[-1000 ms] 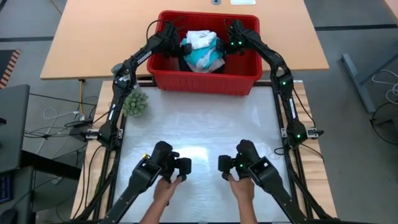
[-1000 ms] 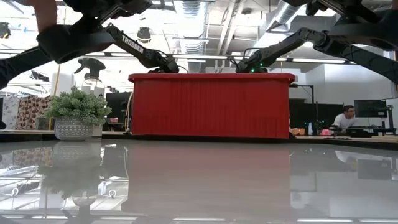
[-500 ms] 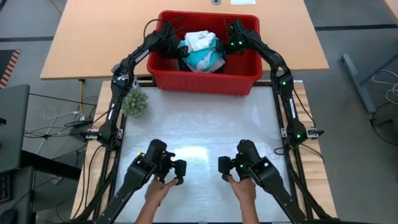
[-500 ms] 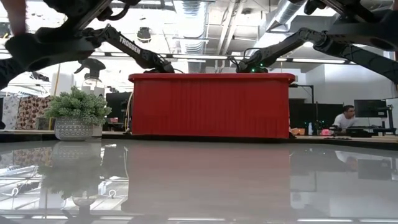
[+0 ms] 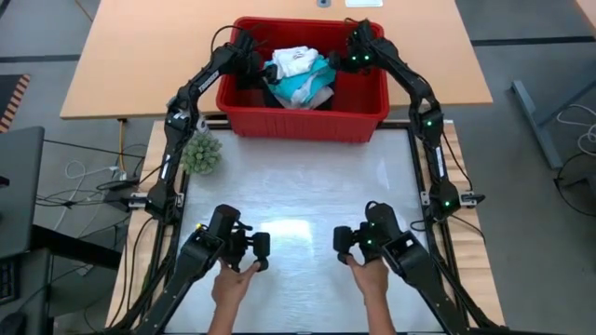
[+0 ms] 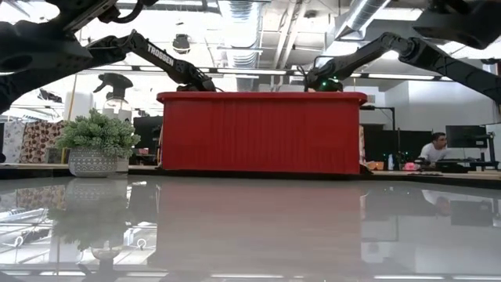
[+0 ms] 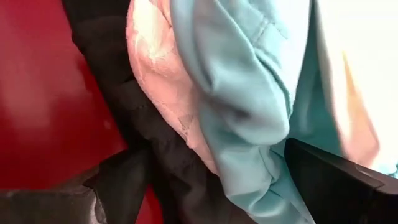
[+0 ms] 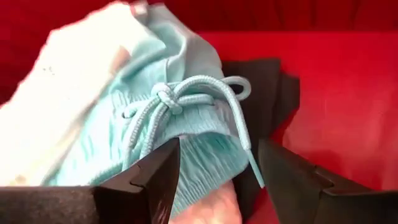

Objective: Fold Laundry from Bin
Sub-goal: Put the stacked clothes into the red bin

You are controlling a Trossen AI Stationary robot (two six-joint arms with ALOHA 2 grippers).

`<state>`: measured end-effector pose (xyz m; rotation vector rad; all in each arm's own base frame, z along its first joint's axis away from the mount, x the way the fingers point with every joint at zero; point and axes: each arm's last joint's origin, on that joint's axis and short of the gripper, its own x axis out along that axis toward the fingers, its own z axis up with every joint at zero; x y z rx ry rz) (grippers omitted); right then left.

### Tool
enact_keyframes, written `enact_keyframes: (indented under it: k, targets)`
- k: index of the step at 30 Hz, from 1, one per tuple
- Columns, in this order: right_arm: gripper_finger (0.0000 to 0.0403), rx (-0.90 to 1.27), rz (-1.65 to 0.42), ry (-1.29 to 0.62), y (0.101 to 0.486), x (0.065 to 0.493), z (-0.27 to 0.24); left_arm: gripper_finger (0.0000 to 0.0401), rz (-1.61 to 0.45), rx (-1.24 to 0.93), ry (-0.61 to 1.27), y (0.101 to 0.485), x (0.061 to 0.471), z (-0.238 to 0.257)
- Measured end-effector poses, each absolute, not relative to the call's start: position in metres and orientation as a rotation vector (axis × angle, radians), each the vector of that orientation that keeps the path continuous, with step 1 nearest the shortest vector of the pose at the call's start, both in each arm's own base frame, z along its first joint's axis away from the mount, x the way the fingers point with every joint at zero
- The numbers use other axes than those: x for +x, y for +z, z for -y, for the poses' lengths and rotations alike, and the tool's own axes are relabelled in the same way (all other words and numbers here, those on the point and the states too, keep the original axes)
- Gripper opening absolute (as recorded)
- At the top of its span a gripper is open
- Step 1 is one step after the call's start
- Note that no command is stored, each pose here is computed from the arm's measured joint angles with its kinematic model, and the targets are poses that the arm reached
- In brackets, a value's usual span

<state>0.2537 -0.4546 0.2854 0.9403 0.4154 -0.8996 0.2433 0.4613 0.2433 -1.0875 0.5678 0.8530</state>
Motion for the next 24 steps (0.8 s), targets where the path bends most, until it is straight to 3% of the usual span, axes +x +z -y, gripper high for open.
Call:
enact_keyframes:
  k: [24]
  targets:
    - [0.0229, 0.893, -0.38, -0.851, 0.307, 0.246, 0.451, 0.0348, -0.302, -1.335, 0.786, 0.264, 0.236, -0.472]
